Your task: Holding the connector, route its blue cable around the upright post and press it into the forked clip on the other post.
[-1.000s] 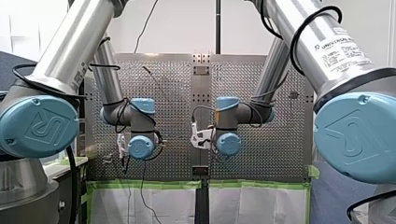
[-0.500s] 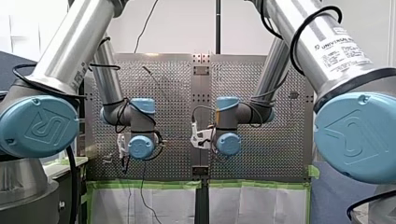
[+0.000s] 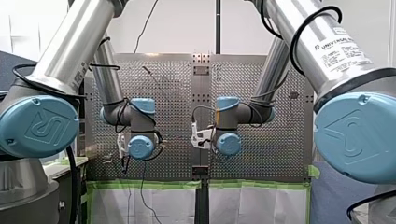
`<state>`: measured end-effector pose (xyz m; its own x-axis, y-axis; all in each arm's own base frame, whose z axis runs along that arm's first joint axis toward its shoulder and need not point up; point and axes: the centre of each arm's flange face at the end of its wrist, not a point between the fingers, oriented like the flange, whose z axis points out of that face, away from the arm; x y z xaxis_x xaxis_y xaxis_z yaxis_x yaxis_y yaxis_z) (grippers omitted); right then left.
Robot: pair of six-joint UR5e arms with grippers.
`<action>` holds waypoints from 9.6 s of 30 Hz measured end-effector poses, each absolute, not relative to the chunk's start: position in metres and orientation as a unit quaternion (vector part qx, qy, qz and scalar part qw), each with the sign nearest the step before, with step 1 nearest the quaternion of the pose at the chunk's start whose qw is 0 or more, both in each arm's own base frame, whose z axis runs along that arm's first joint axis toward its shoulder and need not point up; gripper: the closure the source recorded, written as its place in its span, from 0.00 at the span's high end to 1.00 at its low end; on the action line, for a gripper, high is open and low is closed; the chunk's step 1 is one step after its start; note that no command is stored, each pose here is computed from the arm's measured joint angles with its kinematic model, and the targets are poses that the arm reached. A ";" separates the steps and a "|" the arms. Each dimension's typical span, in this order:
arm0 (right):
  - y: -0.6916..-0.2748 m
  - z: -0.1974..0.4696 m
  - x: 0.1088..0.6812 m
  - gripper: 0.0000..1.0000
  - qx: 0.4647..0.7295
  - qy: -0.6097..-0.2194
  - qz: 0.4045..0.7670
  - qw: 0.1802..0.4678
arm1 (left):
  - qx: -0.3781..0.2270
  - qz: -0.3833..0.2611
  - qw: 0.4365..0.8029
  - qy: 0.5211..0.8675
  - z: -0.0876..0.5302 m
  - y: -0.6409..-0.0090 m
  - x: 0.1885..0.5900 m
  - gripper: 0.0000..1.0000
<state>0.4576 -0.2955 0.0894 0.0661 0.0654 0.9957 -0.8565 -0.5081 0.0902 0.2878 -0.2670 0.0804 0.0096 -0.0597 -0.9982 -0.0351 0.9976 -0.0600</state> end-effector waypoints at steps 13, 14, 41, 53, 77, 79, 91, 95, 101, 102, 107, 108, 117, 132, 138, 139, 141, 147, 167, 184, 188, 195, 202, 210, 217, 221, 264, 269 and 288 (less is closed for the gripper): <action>-0.296 0.089 0.458 0.02 0.623 -0.318 0.605 0.381 | -0.034 -0.009 0.710 0.704 0.080 -0.267 0.288 0.00; -0.296 0.089 0.458 0.02 0.623 -0.318 0.605 0.381 | -0.034 -0.009 0.710 0.704 0.080 -0.267 0.288 0.00; -0.296 0.089 0.458 0.02 0.623 -0.318 0.605 0.381 | -0.034 -0.009 0.710 0.704 0.080 -0.267 0.288 0.00; -0.296 0.089 0.458 0.02 0.623 -0.318 0.605 0.381 | -0.034 -0.009 0.710 0.704 0.080 -0.267 0.288 0.00; -0.296 0.089 0.458 0.02 0.623 -0.318 0.605 0.381 | -0.034 -0.009 0.710 0.704 0.080 -0.267 0.288 0.00; -0.296 0.089 0.458 0.02 0.623 -0.318 0.605 0.381 | -0.034 -0.009 0.710 0.704 0.080 -0.267 0.288 0.00; -0.296 0.089 0.458 0.02 0.623 -0.318 0.605 0.381 | -0.034 -0.009 0.710 0.704 0.080 -0.267 0.288 0.00; -0.296 0.089 0.458 0.02 0.623 -0.318 0.605 0.381 | -0.034 -0.009 0.710 0.704 0.080 -0.267 0.288 0.00; -0.296 0.090 0.458 0.02 0.622 -0.317 0.605 0.382 | -0.034 -0.008 0.709 0.704 0.080 -0.267 0.288 0.00; -0.297 0.090 0.458 0.02 0.622 -0.317 0.605 0.382 | -0.034 -0.007 0.708 0.705 0.078 -0.266 0.288 0.00; -0.297 0.091 0.458 0.02 0.622 -0.316 0.605 0.383 | -0.032 -0.004 0.704 0.709 0.073 -0.265 0.287 0.00; -0.297 0.091 0.458 0.02 0.622 -0.316 0.605 0.383 | -0.032 -0.004 0.704 0.710 0.072 -0.265 0.287 0.00; -0.297 0.091 0.458 0.02 0.622 -0.316 0.605 0.383 | -0.031 -0.004 0.703 0.710 0.072 -0.265 0.287 0.00; -0.282 0.073 0.465 0.02 0.639 -0.325 0.589 0.373 | -0.031 -0.004 0.703 0.710 0.072 -0.265 0.287 0.00; -0.257 0.062 0.473 0.02 0.656 -0.322 0.577 0.365 | -0.031 -0.004 0.703 0.710 0.072 -0.265 0.287 0.00; -0.253 0.062 0.475 0.02 0.657 -0.320 0.578 0.363 | -0.031 -0.004 0.703 0.710 0.072 -0.265 0.287 0.00; -0.245 0.062 0.479 0.02 0.660 -0.316 0.580 0.358 | -0.031 -0.004 0.703 0.710 0.072 -0.265 0.287 0.00; -0.238 0.062 0.482 0.02 0.662 -0.311 0.582 0.354 | -0.031 -0.004 0.703 0.710 0.072 -0.265 0.287 0.00; -0.256 0.118 0.491 0.02 0.616 -0.357 0.613 0.342 | -0.043 -0.030 0.700 0.712 0.103 -0.257 0.271 0.00; -0.273 0.212 0.499 0.02 0.559 -0.356 0.665 0.343 | -0.090 -0.040 0.747 0.658 0.175 -0.257 0.308 0.00; -0.277 0.239 0.500 0.02 0.553 -0.350 0.675 0.341 | -0.102 -0.042 0.755 0.647 0.195 -0.256 0.318 0.00; -0.283 0.286 0.497 0.02 0.539 -0.341 0.690 0.342 | -0.123 -0.041 0.767 0.629 0.225 -0.249 0.329 0.00; -0.292 0.316 0.498 0.02 0.538 -0.327 0.700 0.336 | -0.138 -0.035 0.768 0.625 0.241 -0.243 0.345 0.00; -0.307 0.339 0.505 0.02 0.545 -0.310 0.707 0.328 | -0.162 -0.039 0.769 0.617 0.257 -0.235 0.361 0.00; -0.316 0.363 0.513 0.02 0.555 -0.290 0.713 0.315 | -0.181 -0.040 0.779 0.599 0.284 -0.218 0.371 0.00; -0.321 0.378 0.518 0.02 0.554 -0.277 0.723 0.307 | -0.186 -0.043 0.782 0.593 0.297 -0.206 0.373 0.00; -0.362 0.478 0.554 0.02 0.526 -0.212 0.780 0.263 | -0.252 -0.043 0.820 0.512 0.454 -0.145 0.426 0.00; -0.372 0.476 0.563 0.02 0.529 -0.212 0.779 0.262 | -0.250 -0.049 0.825 0.505 0.473 -0.143 0.437 0.00; -0.394 0.464 0.583 0.02 0.540 -0.211 0.774 0.256 | -0.247 -0.041 0.826 0.505 0.490 -0.126 0.504 0.00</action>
<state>0.5825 -0.3935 0.4641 -0.2870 0.1684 0.9430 -0.6230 -0.7806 -0.0502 0.5039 -0.1260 0.4896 0.4861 -0.3176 -0.8141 -0.1815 0.8746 -0.4496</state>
